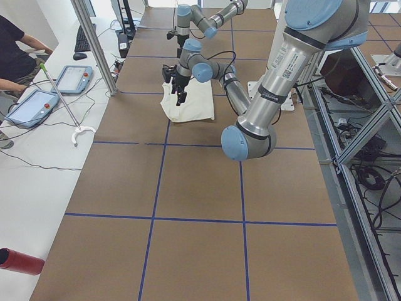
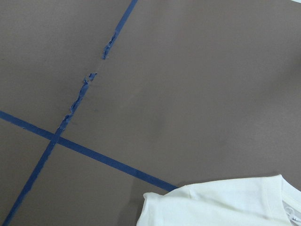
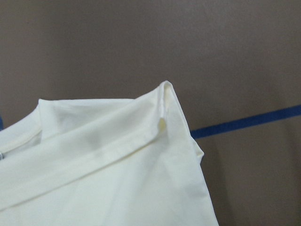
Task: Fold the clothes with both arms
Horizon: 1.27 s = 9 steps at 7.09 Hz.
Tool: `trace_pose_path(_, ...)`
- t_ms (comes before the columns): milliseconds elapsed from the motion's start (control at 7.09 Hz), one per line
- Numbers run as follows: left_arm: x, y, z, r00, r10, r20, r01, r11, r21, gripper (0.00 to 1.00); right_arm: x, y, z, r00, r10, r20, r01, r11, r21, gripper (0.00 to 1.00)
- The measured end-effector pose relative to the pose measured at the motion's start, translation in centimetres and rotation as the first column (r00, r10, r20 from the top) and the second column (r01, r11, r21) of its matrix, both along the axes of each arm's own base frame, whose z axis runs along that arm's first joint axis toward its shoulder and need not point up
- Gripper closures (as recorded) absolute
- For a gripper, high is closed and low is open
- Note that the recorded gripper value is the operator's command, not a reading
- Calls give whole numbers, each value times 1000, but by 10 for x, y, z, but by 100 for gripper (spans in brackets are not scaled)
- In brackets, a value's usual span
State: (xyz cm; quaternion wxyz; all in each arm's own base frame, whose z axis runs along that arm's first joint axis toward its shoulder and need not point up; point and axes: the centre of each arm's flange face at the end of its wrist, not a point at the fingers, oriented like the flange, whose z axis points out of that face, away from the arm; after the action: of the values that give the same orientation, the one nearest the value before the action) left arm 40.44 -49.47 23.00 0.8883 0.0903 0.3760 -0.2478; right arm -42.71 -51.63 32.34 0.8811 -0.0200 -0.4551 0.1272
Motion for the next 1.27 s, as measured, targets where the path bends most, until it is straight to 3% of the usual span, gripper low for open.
trace_pose_path(282, 2, 15, -6, 1000, -3, -23, 3, 1000, -13, 0, -20, 63, 22, 999, -22, -41, 22, 1000, 19, 0)
trace_pose_path(564, 8, 26, -11, 999, 2, -39, -3, 1000, -18, 0, -27, 87, 42, 996, -47, -69, 48, 999, 14, 0)
trace_pose_path(846, 11, 31, -14, 999, 8, -46, -9, 1000, -19, 0, -25, 99, 53, 995, -65, -79, 65, 998, 3, 62)
trace_pose_path(987, 11, 33, -15, 999, 9, -49, -10, 1000, -17, 0, -25, 105, 53, 994, -73, -77, 74, 997, 2, 88)
trace_pose_path(1128, 10, 34, -16, 999, 9, -51, -10, 1000, -15, 0, -26, 108, 52, 994, -80, -74, 80, 997, 3, 100)
trace_pose_path(1269, 9, 34, -17, 999, 10, -52, -11, 1000, -14, 0, -27, 111, 51, 994, -85, -72, 86, 996, 4, 100)
